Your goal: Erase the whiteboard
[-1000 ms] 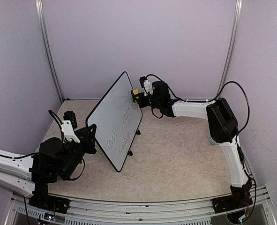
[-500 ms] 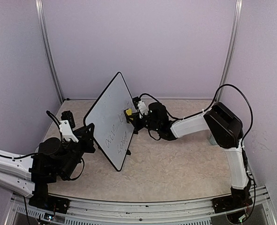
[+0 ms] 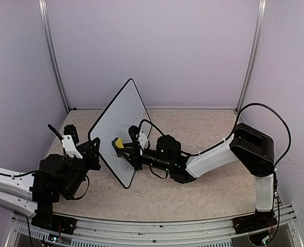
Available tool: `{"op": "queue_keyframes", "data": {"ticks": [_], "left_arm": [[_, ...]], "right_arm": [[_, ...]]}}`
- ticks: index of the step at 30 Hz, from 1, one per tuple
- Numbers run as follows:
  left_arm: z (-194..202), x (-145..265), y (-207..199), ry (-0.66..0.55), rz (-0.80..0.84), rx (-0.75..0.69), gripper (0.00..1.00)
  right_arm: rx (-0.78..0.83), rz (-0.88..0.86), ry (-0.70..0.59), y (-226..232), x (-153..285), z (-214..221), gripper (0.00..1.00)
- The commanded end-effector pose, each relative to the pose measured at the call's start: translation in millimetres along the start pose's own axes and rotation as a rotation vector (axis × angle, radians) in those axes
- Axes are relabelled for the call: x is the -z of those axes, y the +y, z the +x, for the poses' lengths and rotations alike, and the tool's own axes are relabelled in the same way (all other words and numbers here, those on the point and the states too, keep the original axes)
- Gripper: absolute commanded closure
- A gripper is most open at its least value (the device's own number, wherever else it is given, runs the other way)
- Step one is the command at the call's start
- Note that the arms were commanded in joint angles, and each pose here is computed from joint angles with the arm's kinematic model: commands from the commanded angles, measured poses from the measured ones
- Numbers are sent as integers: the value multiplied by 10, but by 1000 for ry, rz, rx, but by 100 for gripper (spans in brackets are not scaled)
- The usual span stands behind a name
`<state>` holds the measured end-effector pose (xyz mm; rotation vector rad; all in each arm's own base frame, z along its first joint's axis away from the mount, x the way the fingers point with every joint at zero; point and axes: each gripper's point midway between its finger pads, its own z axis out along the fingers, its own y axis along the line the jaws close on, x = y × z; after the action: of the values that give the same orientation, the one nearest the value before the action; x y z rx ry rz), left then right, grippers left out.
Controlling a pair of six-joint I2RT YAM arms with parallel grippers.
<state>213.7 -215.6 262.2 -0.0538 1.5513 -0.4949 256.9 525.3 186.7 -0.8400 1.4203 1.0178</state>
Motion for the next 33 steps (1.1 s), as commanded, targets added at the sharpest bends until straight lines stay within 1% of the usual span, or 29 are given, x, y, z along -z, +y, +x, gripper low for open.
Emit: {"op": "queue_keyframes", "data": {"ticks": [1, 5, 8, 11, 13, 15, 17, 21, 24, 27, 33], "left_arm": [[135, 82, -313, 60, 195, 2, 100], [120, 92, -306, 60, 197, 7, 100], [110, 96, -299, 59, 197, 13, 100], [106, 94, -295, 58, 195, 14, 100], [102, 94, -304, 57, 197, 15, 100], [97, 95, -304, 56, 197, 16, 100], [101, 94, -301, 56, 195, 15, 100], [107, 91, -291, 56, 193, 13, 100], [92, 97, -272, 51, 191, 17, 100], [80, 111, -253, 47, 194, 22, 100], [61, 130, -211, 41, 195, 33, 100]], "right_arm": [[-52, -95, 61, 182, -8, 239, 100], [-133, -11, 74, -371, 1, 310, 100], [-122, 65, 70, -739, -44, 227, 100], [-83, 106, 78, -949, -114, 163, 100], [-53, 94, 70, -946, -151, 124, 100], [-46, 48, 74, -852, -185, 145, 100], [-27, -21, 78, -633, -200, 188, 100], [67, -132, 89, -56, -199, 349, 100], [107, -220, 80, 352, -138, 451, 100], [120, -267, 66, 599, -44, 492, 100], [142, -322, 103, 910, 34, 644, 100]]}}
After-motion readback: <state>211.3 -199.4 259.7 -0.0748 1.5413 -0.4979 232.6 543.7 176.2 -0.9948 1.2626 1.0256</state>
